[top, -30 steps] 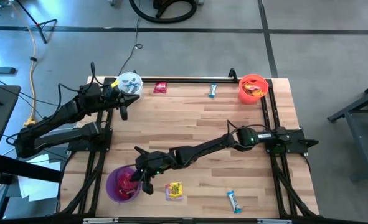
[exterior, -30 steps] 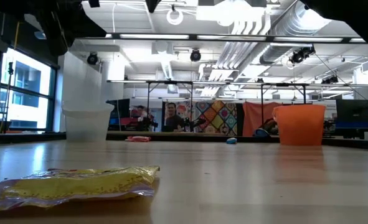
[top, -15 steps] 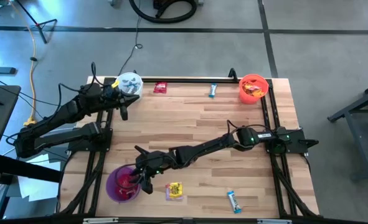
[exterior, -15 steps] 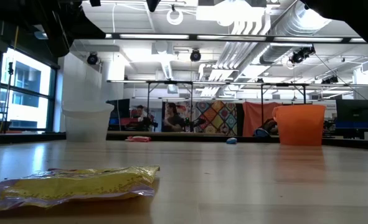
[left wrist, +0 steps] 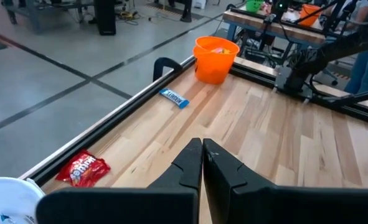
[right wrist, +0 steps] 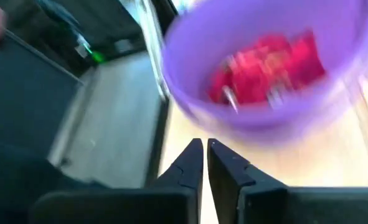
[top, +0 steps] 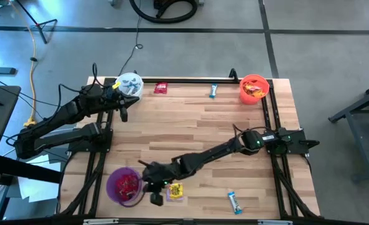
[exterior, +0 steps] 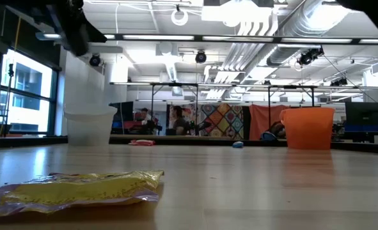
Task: Sort candy
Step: Put the yellow candy into the orange bucket
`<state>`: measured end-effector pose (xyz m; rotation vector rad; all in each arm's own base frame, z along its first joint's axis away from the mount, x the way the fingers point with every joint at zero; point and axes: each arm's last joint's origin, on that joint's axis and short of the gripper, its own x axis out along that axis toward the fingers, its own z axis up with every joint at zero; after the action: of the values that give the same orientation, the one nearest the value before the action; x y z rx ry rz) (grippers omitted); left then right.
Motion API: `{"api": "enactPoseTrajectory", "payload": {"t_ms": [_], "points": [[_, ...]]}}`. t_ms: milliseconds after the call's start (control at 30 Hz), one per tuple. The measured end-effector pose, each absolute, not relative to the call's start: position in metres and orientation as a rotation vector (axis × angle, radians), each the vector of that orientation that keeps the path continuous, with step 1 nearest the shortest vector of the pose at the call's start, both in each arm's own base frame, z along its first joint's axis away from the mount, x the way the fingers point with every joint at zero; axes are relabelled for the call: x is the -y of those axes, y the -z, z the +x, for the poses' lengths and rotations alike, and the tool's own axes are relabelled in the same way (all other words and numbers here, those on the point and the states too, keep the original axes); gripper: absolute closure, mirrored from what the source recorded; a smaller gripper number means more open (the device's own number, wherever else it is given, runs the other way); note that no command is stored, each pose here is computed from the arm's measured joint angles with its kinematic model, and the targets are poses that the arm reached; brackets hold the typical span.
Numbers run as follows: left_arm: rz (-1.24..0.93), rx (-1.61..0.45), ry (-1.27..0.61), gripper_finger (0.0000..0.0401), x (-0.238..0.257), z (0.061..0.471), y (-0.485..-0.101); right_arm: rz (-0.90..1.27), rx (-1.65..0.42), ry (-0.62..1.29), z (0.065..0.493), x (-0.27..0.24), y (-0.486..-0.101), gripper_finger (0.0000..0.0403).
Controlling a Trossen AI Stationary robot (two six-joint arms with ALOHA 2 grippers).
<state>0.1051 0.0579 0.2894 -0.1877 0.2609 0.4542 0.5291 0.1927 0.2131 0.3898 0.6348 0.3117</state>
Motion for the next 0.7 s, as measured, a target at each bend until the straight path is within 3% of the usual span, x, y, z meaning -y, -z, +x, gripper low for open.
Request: {"api": "enactPoseTrajectory", "payload": {"t_ms": [400, 700], "points": [[-0.182, -0.266, -0.445, 0.0401, -0.058, 0.105, -0.289, 0.28, -1.184, -0.161, 0.469, -0.214, -0.2, 0.0402], [-0.2, -0.262, -0.436, 0.0401, -0.057, 0.105, -0.289, 0.366, -1.342, -0.001, 0.462, -0.194, -0.193, 0.038]]}}
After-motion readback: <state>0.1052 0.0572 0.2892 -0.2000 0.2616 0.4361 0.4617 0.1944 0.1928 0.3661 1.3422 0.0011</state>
